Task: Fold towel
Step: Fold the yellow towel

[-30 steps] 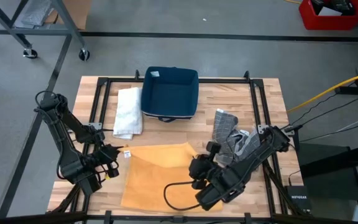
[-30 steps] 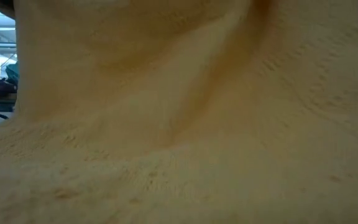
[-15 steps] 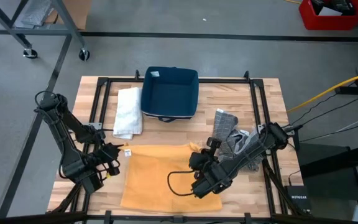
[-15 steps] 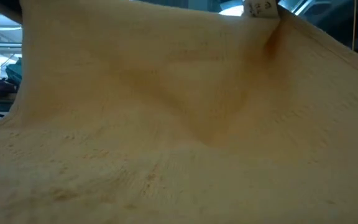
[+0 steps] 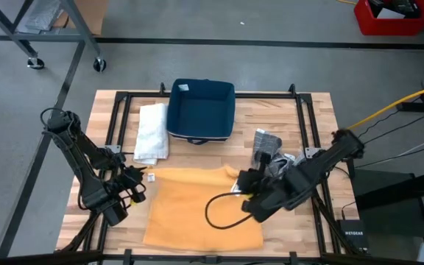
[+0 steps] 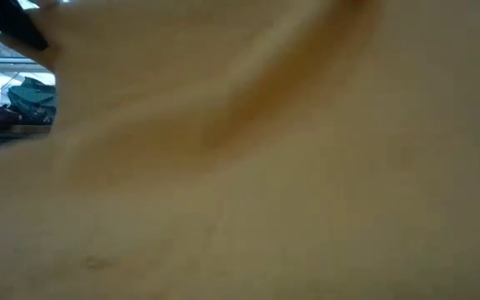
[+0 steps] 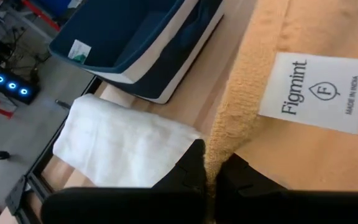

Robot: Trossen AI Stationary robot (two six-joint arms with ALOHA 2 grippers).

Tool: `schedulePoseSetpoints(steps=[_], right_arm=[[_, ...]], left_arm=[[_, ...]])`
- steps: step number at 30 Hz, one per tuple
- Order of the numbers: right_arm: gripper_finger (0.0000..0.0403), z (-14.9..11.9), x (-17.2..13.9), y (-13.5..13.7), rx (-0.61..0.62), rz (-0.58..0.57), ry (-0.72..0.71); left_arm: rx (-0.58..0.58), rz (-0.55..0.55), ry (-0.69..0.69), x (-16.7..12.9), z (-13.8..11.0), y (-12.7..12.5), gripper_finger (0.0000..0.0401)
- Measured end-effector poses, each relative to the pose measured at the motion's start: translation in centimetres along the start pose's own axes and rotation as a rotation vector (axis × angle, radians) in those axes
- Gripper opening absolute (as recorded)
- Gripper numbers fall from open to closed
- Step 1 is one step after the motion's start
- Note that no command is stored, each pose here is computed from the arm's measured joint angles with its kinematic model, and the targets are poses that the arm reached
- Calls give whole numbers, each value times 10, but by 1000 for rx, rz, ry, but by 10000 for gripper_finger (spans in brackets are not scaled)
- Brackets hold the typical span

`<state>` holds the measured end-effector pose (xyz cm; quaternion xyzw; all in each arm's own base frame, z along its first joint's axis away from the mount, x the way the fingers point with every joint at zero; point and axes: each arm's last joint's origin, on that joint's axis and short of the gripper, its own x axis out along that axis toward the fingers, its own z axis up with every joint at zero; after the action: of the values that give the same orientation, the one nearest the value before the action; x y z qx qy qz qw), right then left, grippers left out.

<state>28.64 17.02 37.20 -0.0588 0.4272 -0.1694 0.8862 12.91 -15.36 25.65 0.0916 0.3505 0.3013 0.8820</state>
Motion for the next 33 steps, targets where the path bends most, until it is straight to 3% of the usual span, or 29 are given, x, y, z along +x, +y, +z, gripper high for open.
schedulePoseSetpoints(steps=[6, 14, 19, 29, 33], right_arm=[[5, -8, -10, -17, 8, -5, -59], [5, -76, 50, 12, 153, 202, -125], [5, -107, 68, 18, 236, 310, -217], [5, -117, 67, 17, 327, 492, -227], [5, -122, 66, 9, 304, 408, -210]], left_arm=[[9, -13, 1, 0, 0, -2, 0], [25, -19, 9, 0, 0, -2, 0], [57, -19, 10, 0, 0, -2, 0], [88, -49, 42, -5, -4, -4, 0], [224, -60, 41, -7, -6, -4, 0]])
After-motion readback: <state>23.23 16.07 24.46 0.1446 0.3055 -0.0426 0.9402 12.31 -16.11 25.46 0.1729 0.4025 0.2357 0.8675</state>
